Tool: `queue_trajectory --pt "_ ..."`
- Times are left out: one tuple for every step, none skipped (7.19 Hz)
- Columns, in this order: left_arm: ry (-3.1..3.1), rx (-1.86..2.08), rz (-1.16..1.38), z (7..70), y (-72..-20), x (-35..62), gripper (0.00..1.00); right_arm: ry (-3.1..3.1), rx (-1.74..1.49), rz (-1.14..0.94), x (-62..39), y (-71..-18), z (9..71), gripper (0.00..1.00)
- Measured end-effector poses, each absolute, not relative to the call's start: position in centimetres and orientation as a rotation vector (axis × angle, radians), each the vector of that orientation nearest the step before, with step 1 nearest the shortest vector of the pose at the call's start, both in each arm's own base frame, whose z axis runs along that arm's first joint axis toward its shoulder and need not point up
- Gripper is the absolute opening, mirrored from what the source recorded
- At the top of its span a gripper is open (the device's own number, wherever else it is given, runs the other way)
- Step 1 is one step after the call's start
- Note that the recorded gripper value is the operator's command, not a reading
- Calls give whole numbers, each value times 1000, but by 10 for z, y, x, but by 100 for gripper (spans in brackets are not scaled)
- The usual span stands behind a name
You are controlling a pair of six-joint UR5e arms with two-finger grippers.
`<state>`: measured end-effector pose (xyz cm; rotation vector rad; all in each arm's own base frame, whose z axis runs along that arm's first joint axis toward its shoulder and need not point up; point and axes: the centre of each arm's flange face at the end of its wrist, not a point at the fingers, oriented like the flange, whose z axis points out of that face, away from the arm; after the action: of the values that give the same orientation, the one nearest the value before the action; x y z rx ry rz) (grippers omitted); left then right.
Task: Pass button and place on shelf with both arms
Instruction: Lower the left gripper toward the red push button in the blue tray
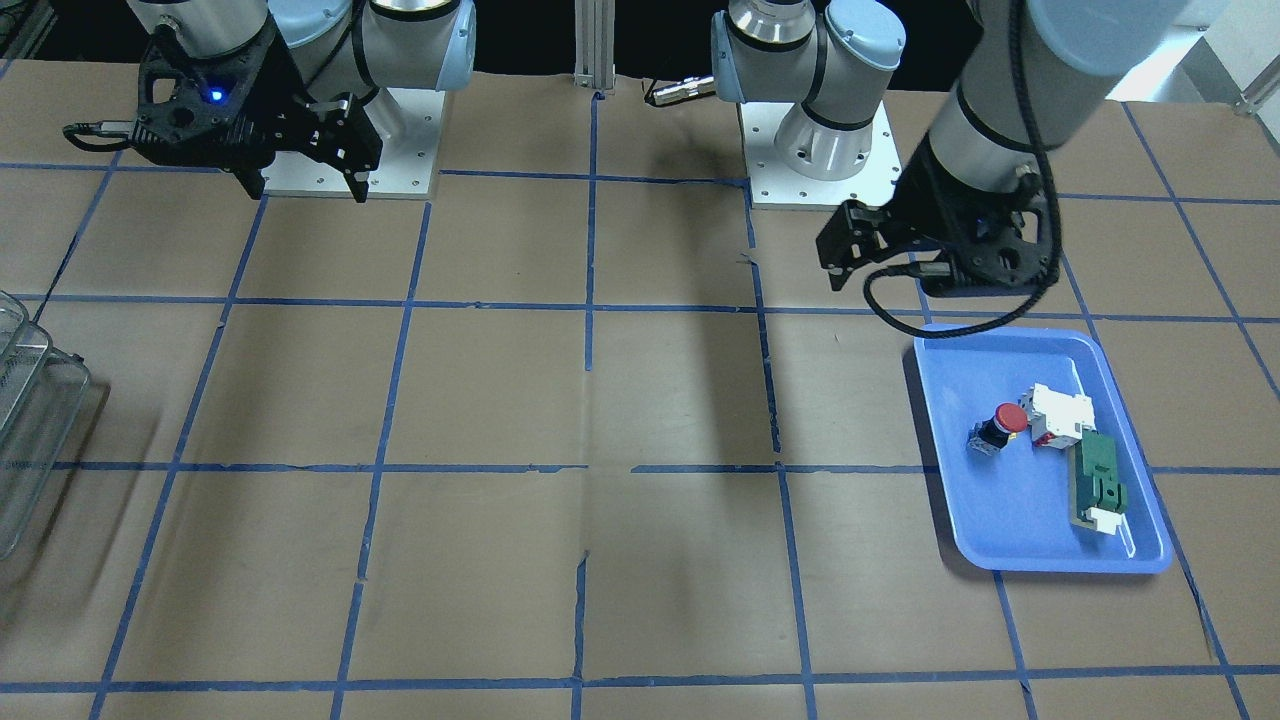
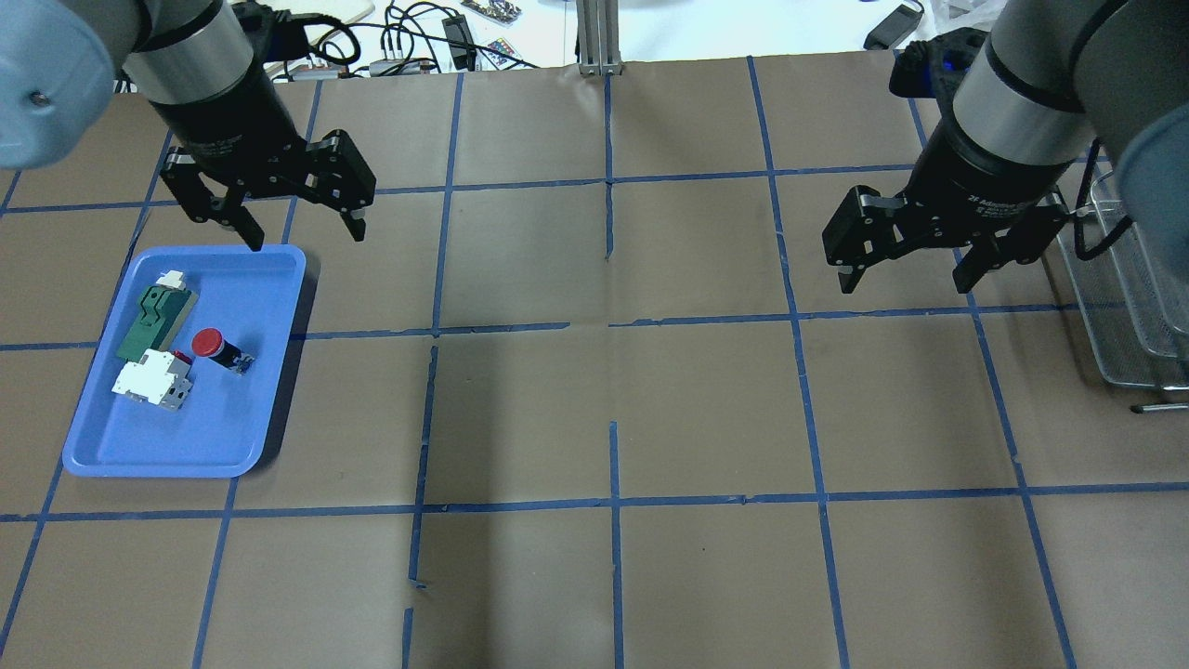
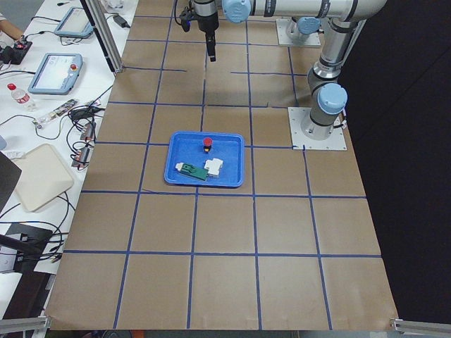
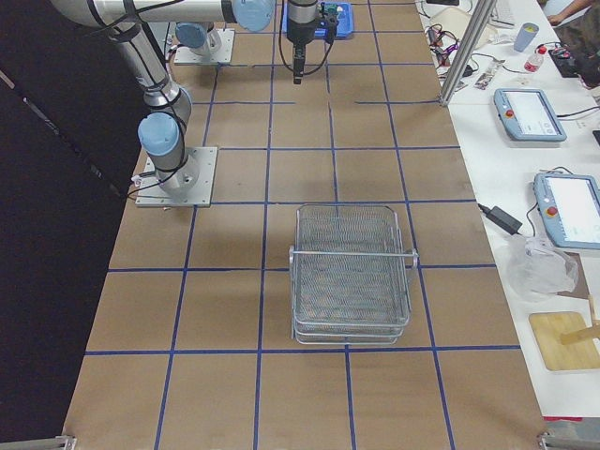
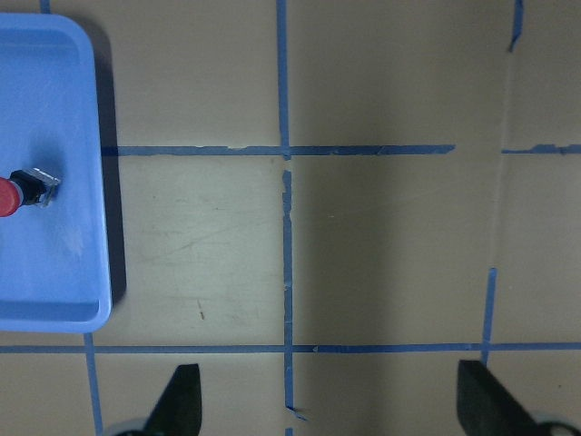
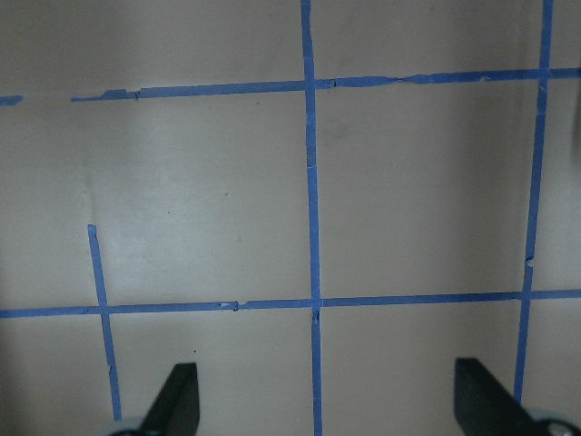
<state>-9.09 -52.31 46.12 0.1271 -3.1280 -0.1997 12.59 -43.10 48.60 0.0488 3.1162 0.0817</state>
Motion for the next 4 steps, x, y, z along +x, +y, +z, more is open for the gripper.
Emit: queue_trajectory --pt "-3121 139 -202 433 -533 -51 100 3114 50 86 126 -431 486 100" --pt "-3122 113 -163 397 -540 -16 100 3113 51 86 126 -430 487 100" --pt "-3128 80 -122 359 -541 14 100 3110 51 83 126 -429 488 100" --pt "-3131 46 -102 327 -536 43 100 3111 48 83 126 -428 487 100"
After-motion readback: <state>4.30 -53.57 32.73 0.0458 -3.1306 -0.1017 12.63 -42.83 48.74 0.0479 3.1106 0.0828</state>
